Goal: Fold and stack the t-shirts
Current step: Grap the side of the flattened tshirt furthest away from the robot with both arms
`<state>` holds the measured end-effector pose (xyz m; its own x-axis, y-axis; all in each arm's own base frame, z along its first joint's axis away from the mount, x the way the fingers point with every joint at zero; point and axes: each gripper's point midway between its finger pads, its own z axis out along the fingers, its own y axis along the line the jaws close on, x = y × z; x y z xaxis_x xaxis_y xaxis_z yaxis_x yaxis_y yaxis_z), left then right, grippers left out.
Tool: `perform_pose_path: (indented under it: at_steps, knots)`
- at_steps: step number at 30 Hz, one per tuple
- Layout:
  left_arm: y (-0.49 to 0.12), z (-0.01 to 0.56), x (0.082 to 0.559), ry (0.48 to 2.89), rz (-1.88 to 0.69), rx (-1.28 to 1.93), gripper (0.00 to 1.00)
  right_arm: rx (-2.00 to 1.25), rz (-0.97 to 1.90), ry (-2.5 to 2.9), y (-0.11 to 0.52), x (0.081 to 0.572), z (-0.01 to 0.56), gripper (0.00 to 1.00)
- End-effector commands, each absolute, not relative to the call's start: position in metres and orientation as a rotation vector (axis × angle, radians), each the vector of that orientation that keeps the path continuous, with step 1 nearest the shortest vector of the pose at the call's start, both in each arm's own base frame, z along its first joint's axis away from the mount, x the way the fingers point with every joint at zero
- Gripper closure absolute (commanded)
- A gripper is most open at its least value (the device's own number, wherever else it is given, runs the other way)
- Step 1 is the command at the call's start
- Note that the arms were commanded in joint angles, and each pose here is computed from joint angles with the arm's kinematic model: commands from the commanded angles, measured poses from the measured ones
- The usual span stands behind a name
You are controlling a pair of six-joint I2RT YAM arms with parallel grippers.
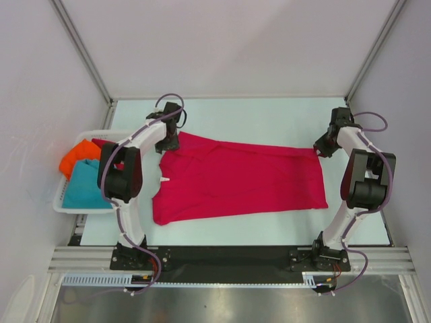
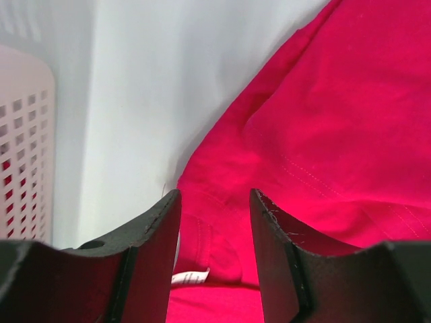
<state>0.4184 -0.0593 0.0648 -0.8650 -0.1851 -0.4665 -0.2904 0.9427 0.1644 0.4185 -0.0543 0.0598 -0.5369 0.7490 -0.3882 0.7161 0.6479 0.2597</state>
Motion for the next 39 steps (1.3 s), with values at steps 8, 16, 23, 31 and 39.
perform_pose_path:
  at_steps: [8, 16, 23, 31, 39]
  knots:
    - [-0.07, 0.049, 0.442, 2.61, 0.238, -0.35, 0.49, 1.153, 0.055, 2.356, -0.078, 0.42, 0.073, 0.73]
    - [-0.067, 0.05, 0.457, 2.583, 0.238, -0.322, 0.49, 1.157, 0.03, 2.347, -0.084, 0.416, 0.076, 0.73]
    - [-0.08, 0.068, 0.483, 2.513, 0.027, -0.299, 0.45, 1.153, 0.004, 2.346, -0.09, 0.415, 0.078, 0.73]
    - [-0.061, 0.071, 0.491, 2.493, 0.011, -0.359, 0.44, 1.155, -0.006, 2.354, -0.092, 0.412, 0.074, 0.73]
    - [-0.062, 0.08, 0.487, 2.469, -0.025, -0.385, 0.44, 1.154, -0.008, 2.358, -0.092, 0.411, 0.073, 0.73]
